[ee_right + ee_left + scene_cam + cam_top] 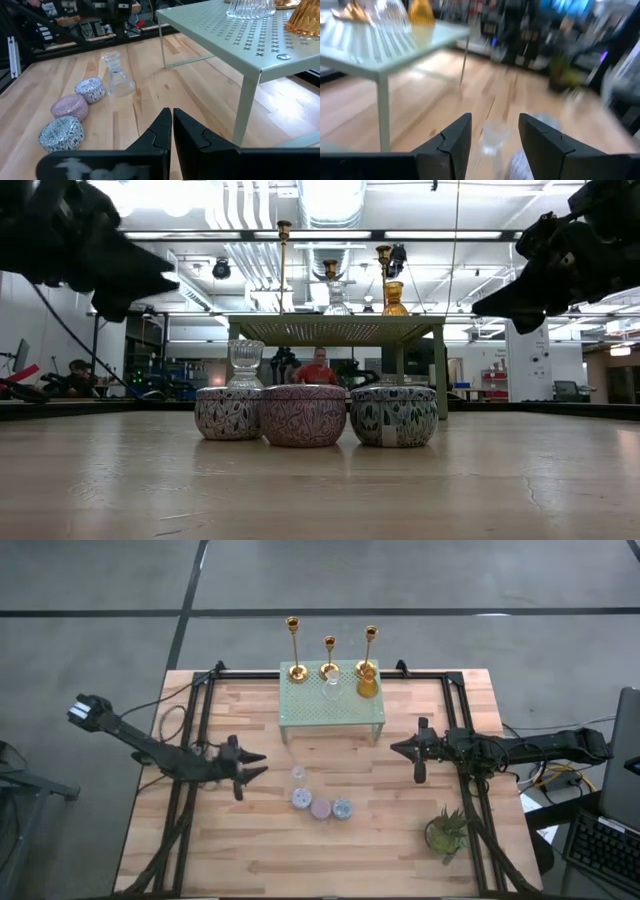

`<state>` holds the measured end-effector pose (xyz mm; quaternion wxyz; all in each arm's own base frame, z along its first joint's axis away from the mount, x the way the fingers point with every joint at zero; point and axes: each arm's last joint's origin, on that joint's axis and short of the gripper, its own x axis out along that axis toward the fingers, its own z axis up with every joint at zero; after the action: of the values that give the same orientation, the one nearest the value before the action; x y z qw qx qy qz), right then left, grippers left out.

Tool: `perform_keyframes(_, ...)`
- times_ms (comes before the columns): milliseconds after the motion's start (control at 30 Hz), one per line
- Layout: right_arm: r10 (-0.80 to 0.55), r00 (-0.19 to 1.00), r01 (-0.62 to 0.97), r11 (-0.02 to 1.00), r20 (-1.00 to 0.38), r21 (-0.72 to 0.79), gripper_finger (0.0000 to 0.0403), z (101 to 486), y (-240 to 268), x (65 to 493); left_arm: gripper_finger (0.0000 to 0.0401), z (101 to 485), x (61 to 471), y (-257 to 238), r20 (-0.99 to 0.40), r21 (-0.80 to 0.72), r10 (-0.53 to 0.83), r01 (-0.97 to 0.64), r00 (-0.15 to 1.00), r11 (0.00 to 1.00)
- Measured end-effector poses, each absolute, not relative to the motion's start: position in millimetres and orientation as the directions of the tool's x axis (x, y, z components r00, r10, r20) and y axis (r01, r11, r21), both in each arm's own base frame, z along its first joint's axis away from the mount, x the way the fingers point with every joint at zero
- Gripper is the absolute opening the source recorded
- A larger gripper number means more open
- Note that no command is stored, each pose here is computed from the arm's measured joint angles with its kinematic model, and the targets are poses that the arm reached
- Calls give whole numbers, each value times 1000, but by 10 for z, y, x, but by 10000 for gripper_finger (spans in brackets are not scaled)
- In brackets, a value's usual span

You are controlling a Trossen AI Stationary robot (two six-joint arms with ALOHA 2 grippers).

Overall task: Pick & Place candle stick holders
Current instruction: Put the transparent candle holder on the shelf

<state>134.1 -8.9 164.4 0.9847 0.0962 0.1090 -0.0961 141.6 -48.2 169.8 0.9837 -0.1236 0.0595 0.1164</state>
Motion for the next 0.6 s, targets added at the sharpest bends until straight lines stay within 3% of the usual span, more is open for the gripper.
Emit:
perform_keyframes(133,-168,958,210,963,-233,168,13,1643,-89,1340,168,1674,1583,-561,-268,-145,227,-272,936,951)
perform_keyframes(367,-166,956,210,963,-240,167,13,1635,-88,1345,172,1639,1898,-616,-354,-83,257,-304,899,949)
perform_keyframes(600,-167,954,206,968,-249,141,13,1624,-89,1350,220,1561,2155,-619,-433,-122,224,-303,873,945)
